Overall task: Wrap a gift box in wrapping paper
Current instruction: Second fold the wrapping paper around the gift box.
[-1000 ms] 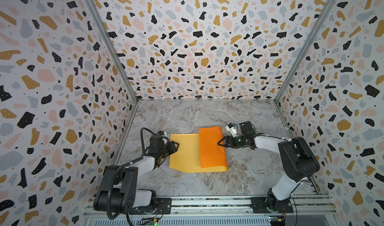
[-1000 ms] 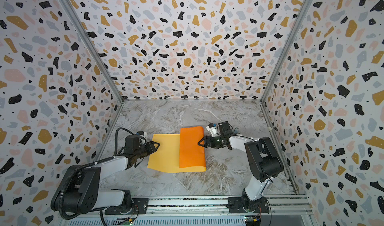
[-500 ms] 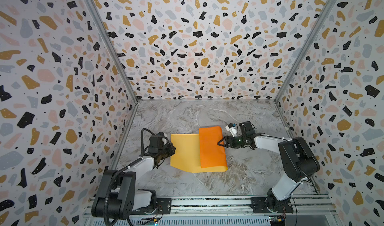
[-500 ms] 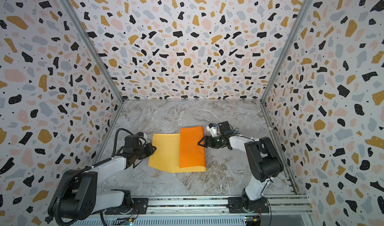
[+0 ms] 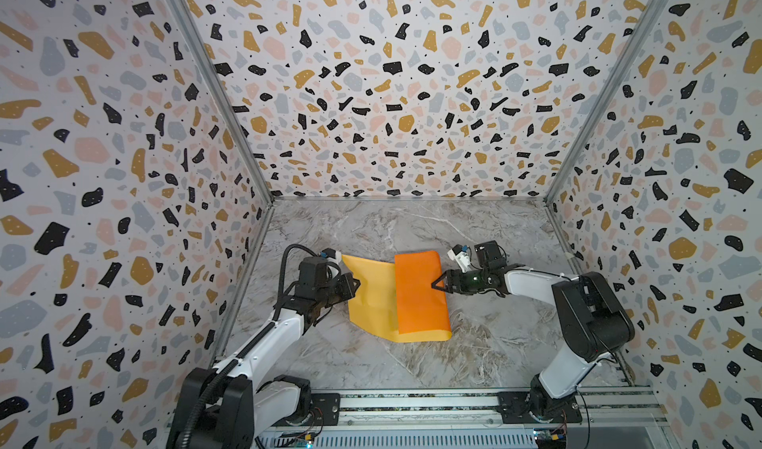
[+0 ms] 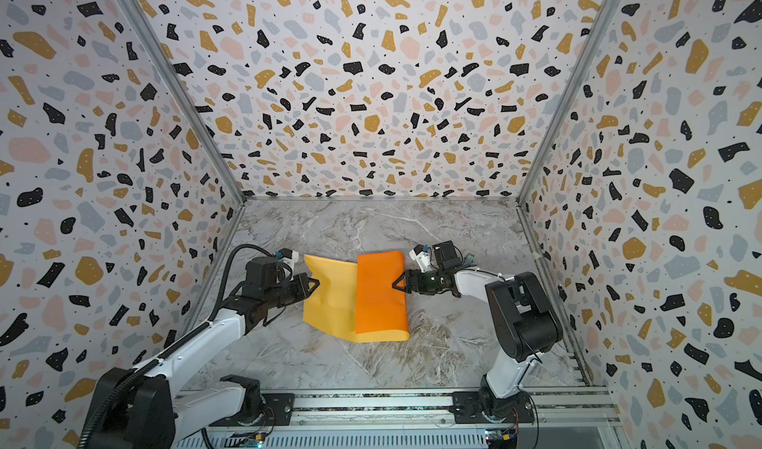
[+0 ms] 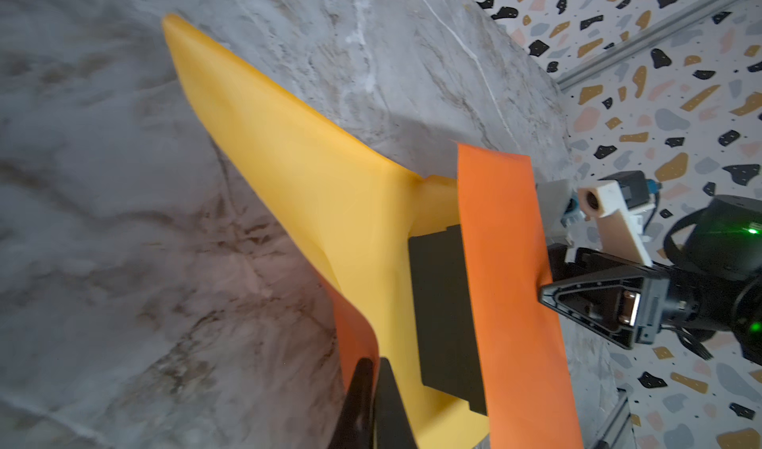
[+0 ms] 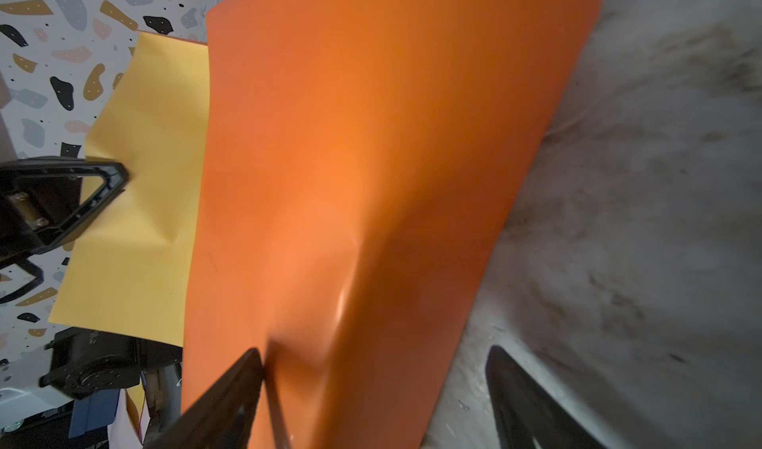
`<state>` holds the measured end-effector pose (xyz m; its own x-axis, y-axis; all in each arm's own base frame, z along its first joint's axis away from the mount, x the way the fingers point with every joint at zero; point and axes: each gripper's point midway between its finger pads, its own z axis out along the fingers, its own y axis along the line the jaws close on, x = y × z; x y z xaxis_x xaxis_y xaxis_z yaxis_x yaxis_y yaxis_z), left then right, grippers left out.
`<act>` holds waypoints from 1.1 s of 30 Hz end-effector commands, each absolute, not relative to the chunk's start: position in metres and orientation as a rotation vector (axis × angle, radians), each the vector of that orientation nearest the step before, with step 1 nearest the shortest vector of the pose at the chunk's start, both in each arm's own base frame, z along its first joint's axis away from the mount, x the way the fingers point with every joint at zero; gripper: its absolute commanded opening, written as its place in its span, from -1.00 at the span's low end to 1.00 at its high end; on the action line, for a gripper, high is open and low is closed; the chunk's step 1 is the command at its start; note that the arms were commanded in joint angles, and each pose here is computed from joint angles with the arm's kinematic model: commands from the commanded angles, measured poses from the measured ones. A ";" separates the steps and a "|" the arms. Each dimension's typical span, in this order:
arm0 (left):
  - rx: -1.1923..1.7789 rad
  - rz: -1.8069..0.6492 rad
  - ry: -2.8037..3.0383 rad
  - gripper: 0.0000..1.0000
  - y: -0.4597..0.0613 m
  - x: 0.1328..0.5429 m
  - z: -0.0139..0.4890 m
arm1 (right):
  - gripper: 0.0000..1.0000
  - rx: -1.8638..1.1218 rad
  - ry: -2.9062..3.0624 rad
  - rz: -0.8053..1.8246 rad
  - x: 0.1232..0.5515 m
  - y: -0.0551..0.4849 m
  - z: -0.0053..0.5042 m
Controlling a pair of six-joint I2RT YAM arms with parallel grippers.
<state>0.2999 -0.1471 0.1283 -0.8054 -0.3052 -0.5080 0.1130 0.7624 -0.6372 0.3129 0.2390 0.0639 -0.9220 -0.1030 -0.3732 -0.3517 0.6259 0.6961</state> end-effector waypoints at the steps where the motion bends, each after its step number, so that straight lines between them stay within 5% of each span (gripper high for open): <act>1: -0.152 -0.968 2.345 -1.00 -0.165 0.301 0.144 | 0.68 -0.362 2.681 1.077 0.294 0.230 0.037; 16: -0.003 -1.023 2.374 -1.00 -0.232 0.301 0.164 | 0.68 -0.370 2.679 1.075 0.293 0.231 0.038; 33: 0.244 -0.846 2.472 -1.00 -0.238 0.302 0.172 | 0.68 -0.373 2.676 1.057 0.294 0.229 0.040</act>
